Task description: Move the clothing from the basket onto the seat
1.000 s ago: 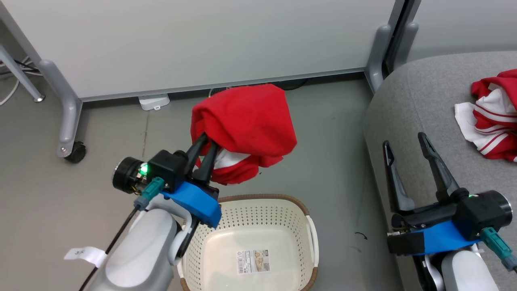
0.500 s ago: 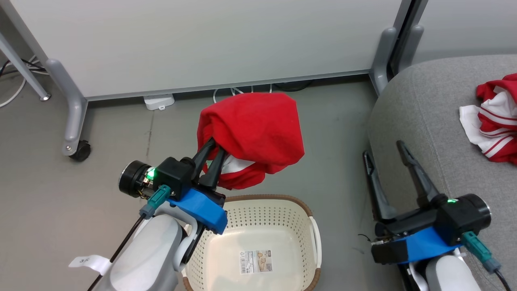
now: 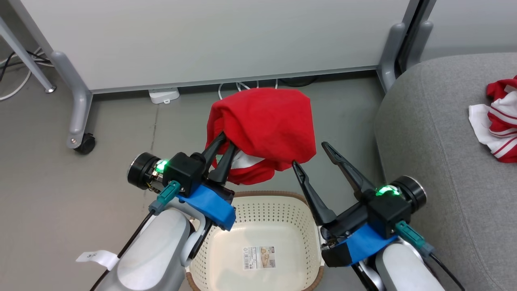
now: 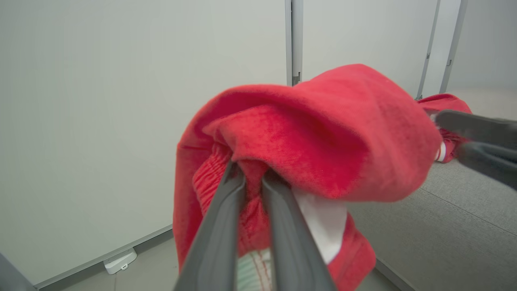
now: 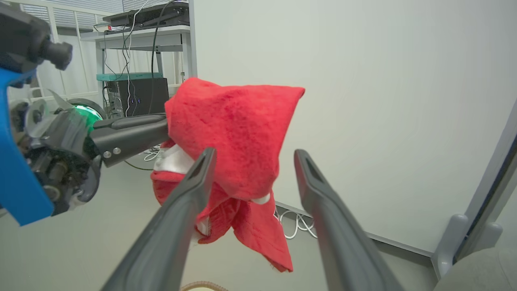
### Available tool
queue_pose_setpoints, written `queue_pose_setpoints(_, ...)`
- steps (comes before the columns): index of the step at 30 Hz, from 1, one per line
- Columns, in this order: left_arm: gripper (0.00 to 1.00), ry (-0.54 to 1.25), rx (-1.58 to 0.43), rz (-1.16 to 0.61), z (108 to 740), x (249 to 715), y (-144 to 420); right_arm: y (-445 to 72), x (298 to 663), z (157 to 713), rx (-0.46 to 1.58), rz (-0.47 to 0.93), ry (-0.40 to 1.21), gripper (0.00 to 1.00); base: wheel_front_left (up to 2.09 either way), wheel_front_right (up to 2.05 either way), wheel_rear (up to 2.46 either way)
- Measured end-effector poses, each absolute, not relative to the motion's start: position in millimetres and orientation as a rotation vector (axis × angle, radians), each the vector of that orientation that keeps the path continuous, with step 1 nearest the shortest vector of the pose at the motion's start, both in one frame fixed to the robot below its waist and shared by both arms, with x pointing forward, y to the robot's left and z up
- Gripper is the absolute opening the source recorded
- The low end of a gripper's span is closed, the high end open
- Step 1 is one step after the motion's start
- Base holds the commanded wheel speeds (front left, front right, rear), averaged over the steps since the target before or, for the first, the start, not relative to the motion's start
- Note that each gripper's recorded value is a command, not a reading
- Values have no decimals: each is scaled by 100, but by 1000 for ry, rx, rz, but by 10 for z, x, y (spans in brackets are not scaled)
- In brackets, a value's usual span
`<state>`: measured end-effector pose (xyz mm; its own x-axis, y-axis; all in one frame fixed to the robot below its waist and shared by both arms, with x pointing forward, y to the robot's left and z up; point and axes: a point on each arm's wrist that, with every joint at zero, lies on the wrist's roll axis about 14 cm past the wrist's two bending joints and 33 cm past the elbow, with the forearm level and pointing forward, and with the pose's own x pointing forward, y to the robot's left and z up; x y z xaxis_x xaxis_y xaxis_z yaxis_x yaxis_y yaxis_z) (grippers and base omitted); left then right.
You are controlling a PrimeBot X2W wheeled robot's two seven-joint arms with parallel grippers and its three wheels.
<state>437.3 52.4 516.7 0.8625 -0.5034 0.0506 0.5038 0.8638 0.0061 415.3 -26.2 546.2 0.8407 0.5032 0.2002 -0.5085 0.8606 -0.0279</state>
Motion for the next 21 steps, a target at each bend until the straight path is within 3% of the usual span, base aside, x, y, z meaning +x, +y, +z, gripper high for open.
queue_pose_setpoints(16, 0, -64, -11, -558, 5202, 4355, 408, 54, 4355, 5338, 8, 632, -147, 100, 0, 0, 0)
queue_pose_setpoints(17, 0, -64, -12, -560, 5204, 4353, 401, 65, 4353, 5335, 10, 635, -145, 0, 0, 0, 0)
queue_pose_setpoints(21, 0, -66, -12, -565, 5212, 4343, 389, 90, 4350, 5358, 19, 642, -148, 0, 0, 0, 0)
